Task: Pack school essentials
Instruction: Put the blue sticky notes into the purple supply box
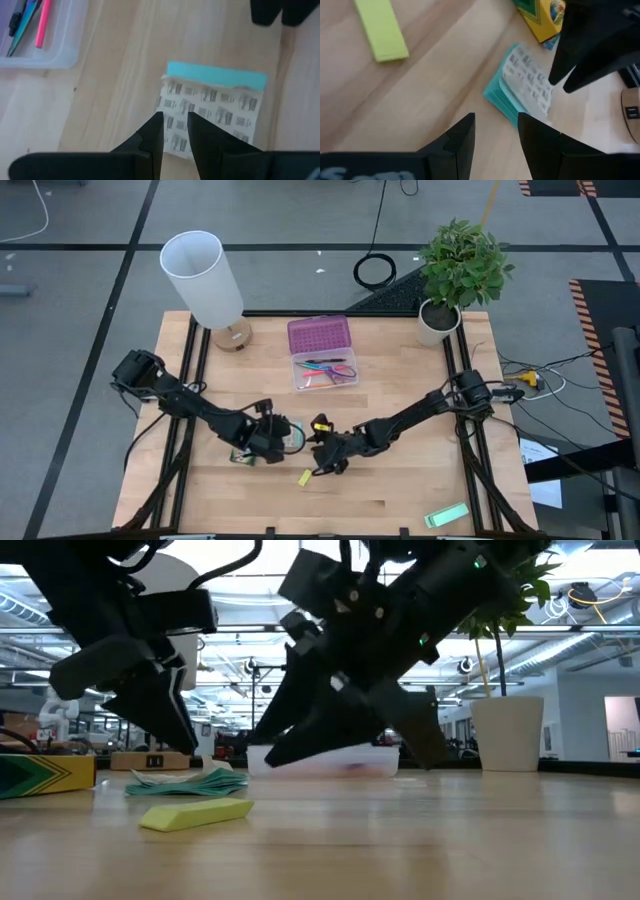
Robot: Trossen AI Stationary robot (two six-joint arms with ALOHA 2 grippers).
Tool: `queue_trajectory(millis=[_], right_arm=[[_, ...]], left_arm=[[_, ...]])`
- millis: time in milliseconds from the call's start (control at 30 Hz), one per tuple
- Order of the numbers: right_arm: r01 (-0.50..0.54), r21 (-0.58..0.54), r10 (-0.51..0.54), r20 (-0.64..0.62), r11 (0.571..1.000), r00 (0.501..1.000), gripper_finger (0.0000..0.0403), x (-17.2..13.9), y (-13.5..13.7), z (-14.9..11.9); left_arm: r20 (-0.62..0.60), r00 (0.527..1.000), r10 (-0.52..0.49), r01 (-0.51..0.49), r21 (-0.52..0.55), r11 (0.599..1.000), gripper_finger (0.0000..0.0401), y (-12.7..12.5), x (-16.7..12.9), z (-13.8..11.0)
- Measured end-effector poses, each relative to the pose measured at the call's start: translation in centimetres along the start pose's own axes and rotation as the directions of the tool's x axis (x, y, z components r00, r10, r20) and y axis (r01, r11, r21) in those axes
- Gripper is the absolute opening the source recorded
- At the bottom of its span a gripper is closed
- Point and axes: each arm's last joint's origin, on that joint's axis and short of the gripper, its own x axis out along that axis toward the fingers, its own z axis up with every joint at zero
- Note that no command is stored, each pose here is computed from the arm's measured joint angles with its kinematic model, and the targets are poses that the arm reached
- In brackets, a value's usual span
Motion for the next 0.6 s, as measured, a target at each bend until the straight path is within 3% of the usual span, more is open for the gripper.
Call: queue_trajectory(millis=[467, 600], right_arm=[[-0.012, -0.130, 0.004, -0.059, 0.991, 0.998, 0.0144, 1.3, -0.9, 0.6], [-0.013, -0.156, 0.002, -0.069, 0.988, 0.998, 0.0172, 1.2, -0.7, 0.6]], left_arm=[[0.019, 0.999, -0.046, 0.047, -0.045, 0.998, 0.0090, 0.4, 1.5, -2.0], [0.051, 0.996, -0.071, 0.075, -0.068, 0.995, 0.0090, 0.6, 2.0, -2.4]])
